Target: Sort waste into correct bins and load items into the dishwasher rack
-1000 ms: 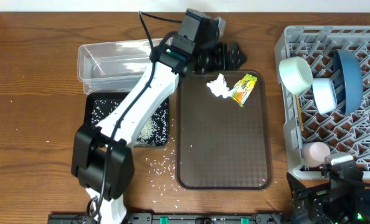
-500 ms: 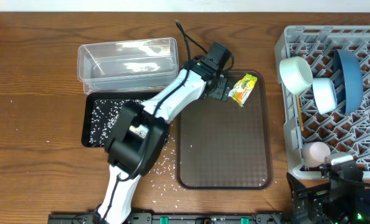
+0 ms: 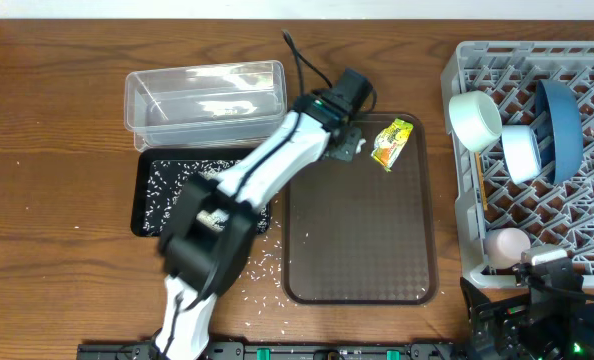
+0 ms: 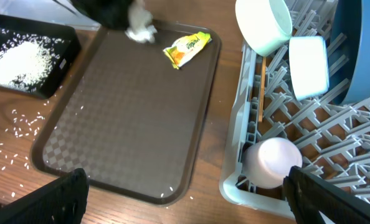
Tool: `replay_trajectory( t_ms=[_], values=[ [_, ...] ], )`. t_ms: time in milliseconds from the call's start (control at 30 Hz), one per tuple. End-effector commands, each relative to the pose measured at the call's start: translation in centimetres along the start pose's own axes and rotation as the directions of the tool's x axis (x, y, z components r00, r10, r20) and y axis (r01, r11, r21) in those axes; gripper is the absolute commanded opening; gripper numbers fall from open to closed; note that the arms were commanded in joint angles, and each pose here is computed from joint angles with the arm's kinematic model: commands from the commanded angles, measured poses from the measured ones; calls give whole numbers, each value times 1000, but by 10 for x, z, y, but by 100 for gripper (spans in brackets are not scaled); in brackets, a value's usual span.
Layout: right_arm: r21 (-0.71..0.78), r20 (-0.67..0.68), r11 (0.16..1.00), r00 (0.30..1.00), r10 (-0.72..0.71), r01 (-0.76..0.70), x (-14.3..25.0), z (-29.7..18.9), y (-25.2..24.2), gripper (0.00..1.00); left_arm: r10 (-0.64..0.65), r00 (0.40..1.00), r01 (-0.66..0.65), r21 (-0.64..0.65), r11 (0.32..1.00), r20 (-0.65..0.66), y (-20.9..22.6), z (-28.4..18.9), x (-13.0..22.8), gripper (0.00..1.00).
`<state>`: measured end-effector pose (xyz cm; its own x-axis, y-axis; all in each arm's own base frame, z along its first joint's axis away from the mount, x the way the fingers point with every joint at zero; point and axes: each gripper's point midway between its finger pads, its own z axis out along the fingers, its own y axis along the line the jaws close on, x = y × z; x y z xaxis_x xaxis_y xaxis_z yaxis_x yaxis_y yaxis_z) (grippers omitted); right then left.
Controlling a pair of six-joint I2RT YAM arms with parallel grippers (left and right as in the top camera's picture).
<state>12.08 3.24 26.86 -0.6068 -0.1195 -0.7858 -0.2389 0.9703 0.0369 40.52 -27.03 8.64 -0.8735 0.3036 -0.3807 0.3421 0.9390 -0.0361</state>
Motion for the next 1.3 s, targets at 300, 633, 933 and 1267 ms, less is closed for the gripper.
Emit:
replay_trajectory(
  t_ms=[300,633,933,1267],
  values=[
    [-5,10,1000,1000,-18,18,-2,-2,1,99,-121,979,179,-398,900,165,143,-71,-25,13],
    [-5,10,1000,1000,-18,18,-2,-2,1,99,-141,982,159,-150,976,123,117,-58,-29,70],
    [-5,10,1000,1000,-18,18,-2,-2,1,99,241,966,-252,126,960,93,-30,-21,-12,71],
    [-5,10,1000,1000,-18,18,-2,-2,1,99,394,919,-391,175,904,15,-95,50,31,71]
  ],
)
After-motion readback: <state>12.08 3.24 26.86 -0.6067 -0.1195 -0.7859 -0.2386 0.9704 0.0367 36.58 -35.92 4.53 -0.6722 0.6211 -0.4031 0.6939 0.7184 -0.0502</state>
